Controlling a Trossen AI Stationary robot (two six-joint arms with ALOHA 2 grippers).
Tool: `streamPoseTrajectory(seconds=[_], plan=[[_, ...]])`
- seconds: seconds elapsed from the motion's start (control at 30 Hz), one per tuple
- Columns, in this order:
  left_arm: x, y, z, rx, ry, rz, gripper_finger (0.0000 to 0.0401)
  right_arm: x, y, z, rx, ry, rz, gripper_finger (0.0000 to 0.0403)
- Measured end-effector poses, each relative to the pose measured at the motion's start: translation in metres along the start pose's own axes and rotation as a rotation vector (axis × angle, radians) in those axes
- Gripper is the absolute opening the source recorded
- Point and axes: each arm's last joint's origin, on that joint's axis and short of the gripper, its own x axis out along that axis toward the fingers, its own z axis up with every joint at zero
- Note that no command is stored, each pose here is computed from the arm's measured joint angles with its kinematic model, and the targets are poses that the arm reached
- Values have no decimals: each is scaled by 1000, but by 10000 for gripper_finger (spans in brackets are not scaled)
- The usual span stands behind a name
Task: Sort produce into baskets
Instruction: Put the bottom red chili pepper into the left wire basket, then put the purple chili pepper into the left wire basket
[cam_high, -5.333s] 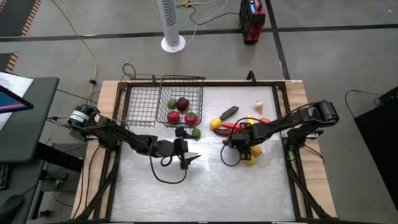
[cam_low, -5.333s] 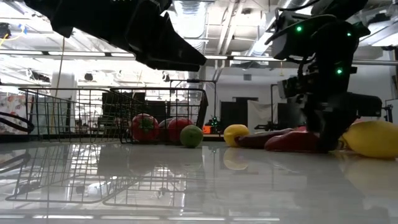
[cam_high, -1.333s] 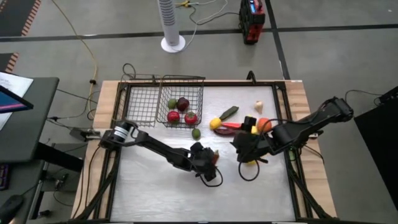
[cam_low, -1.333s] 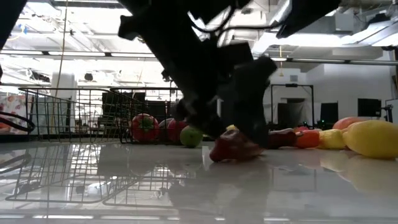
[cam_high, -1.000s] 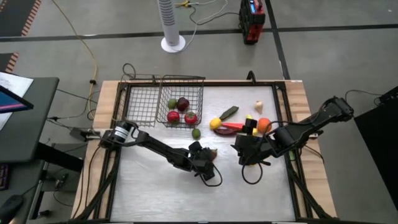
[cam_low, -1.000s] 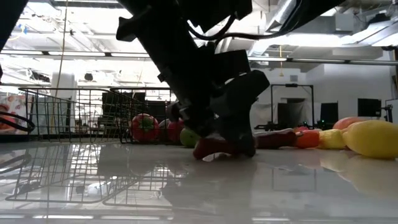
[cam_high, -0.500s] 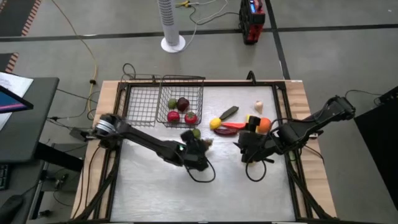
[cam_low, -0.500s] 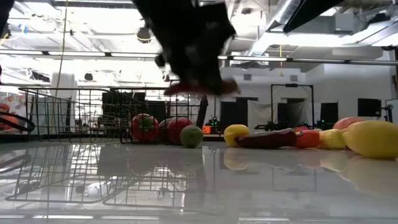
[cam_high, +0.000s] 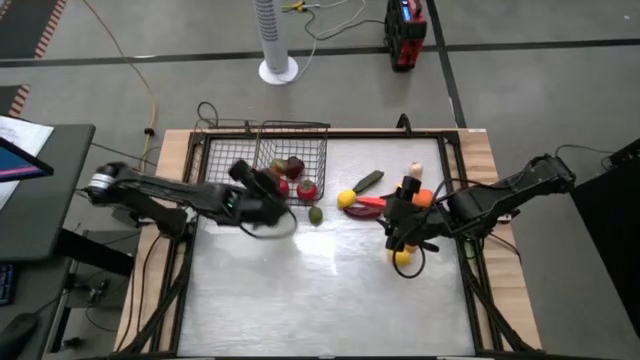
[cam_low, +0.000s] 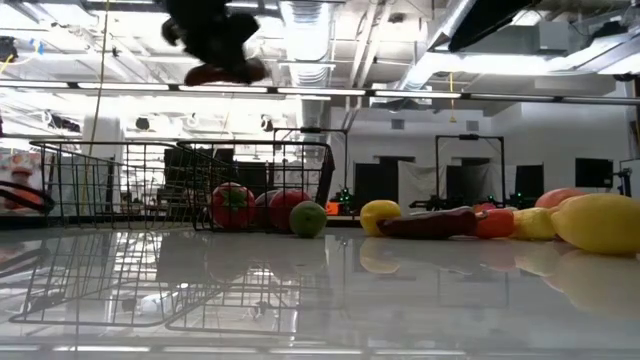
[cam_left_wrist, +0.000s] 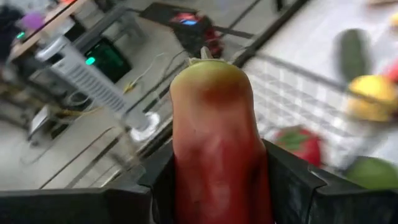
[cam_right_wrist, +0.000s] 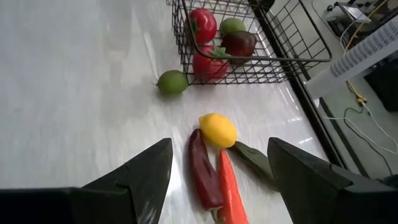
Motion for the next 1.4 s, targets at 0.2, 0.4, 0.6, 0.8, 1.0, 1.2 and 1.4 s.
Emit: streamPoseTrajectory(seconds=[0.2,0.4,0.6,0.8,1.0,1.2,1.4], plan=[[17,58,-29,-87,62,109,177,-1,-9,1,-4,-5,-15,291],[30,97,-52,-168,125,200,177,3,-16,2,-29,2,-29,291],[42,113,-53,-195,180,198,177,28,-23,-19,6,-39,35,291],[58,131,-53,-218,242,153,177,52,-43,-44,106,-112,79,291],[64,141,-53,-254,266,130,208,53,-66,-42,155,-168,113,291],[65,142,-52,-240,255,136,275,49,-77,-42,152,-185,115,291],[66,133,-41,-231,166,-14,298,52,-81,-46,156,-144,98,291]])
